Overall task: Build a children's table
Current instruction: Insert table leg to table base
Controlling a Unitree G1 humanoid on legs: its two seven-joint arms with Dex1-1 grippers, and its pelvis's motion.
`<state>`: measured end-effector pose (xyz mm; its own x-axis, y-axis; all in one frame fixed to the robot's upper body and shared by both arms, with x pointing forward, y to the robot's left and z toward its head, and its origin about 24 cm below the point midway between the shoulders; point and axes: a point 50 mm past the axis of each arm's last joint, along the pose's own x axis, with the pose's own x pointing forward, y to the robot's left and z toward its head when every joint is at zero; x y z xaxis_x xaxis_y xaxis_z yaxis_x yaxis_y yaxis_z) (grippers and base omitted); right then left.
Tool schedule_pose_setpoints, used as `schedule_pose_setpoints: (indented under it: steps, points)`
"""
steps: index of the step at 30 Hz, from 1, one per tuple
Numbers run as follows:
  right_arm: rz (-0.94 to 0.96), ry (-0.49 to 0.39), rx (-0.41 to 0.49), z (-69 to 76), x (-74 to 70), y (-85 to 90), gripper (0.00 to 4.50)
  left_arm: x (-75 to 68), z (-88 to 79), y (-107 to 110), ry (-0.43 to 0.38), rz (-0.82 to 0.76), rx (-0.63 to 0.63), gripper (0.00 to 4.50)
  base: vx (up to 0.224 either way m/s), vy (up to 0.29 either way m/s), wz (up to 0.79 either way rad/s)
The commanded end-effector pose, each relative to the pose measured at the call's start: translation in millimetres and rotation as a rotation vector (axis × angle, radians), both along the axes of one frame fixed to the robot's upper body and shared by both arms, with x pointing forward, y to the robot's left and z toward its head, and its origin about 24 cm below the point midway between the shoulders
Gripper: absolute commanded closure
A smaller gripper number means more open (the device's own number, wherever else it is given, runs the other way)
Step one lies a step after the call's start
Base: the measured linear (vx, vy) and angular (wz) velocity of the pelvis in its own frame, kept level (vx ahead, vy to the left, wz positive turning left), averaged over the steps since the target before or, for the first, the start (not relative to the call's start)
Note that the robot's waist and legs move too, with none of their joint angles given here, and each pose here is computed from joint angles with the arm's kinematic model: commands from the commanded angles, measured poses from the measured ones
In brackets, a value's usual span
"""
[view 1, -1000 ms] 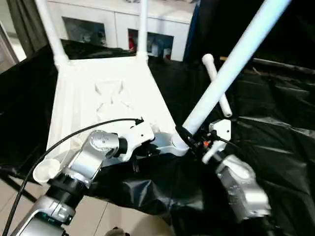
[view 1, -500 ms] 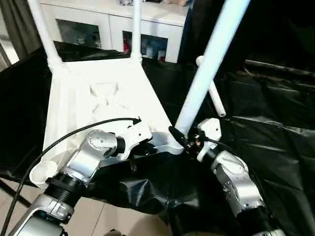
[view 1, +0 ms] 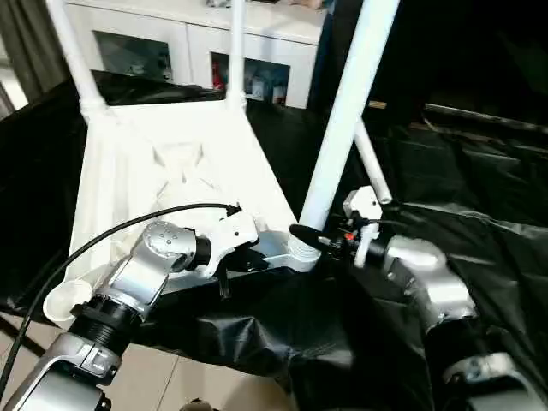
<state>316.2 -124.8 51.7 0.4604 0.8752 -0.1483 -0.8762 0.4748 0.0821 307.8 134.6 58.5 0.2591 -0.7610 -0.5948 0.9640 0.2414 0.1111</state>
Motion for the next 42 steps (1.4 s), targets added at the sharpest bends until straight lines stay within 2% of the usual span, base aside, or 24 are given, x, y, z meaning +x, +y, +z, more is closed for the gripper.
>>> schedule_pose_setpoints:
  steps: [1, 4, 12, 21, 26, 29, 33, 34, 35, 38, 39, 42]
  points:
    - [0.087, 0.195, -0.164, -43.1, -19.8, -13.0, 2.61, 4.8, 22.7, -10, -0.07, -0.116, -0.023, 4.5, 0.0, 0.0, 0.0]
    - [0.137, 0.212, -0.21, -47.8, -22.8, -18.2, 2.61, 1.8, 23.7, -9, -0.054, -0.168, -0.028, 4.5, 0.0, 0.0, 0.0]
    - [0.25, 0.244, -0.229, -52.3, -32.1, -18.7, 2.61, -10.5, 22.2, -7, 0.017, -0.309, -0.02, 4.5, 0.0, 0.0, 0.0]
    - [0.274, 0.243, -0.248, -56.6, -33.2, -19.2, 2.62, -6.3, 19.9, -7, -0.005, -0.272, -0.01, 4.5, 0.0, 0.0, 0.0]
    - [0.075, 0.195, -0.193, -53.5, -17.4, -18.6, 2.62, 5.6, 16.9, -5, -0.051, -0.142, 0.01, 4.5, -0.01, 0.0, 0.0]
    - [-0.087, 0.172, -0.173, -53.1, -6.5, -19.7, 2.62, 14.3, 21.7, -8, -0.067, -0.036, -0.048, 4.5, -0.057, 0.012, -0.06]
    - [-0.304, 0.175, -0.183, -56.9, 5.3, -11.2, 2.62, 21.7, 24.7, -11, -0.064, 0.086, -0.069, 4.5, -0.047, 0.042, -0.21]
    - [-0.304, 0.175, -0.183, -56.9, 5.3, -11.2, 2.62, 21.7, 24.7, -11, -0.064, 0.086, -0.069, 4.5, -0.046, 0.052, -0.27]
    - [-0.391, 0.178, -0.18, -57.4, 10.6, -3.1, 2.62, 28.5, 25.0, -12, -0.068, 0.183, -0.062, 4.5, -0.057, 0.044, -0.23]
    - [-0.451, 0.184, -0.184, -57.8, 14.0, 3.1, 2.62, 34.6, 25.0, -13, -0.069, 0.273, -0.062, 4.5, -0.06, 0.027, -0.15]
    - [-0.577, 0.217, -0.191, -59.8, 19.1, 15.3, 2.62, 45.1, 23.0, -16, -0.074, 0.442, -0.042, 4.5, -0.069, 0.013, -0.07]
    - [-0.718, 0.313, -0.165, -64.1, 20.6, 35.9, 2.62, 50.6, 18.1, -31, -0.076, 0.566, -0.026, 4.5, -0.106, -0.004, -0.02]
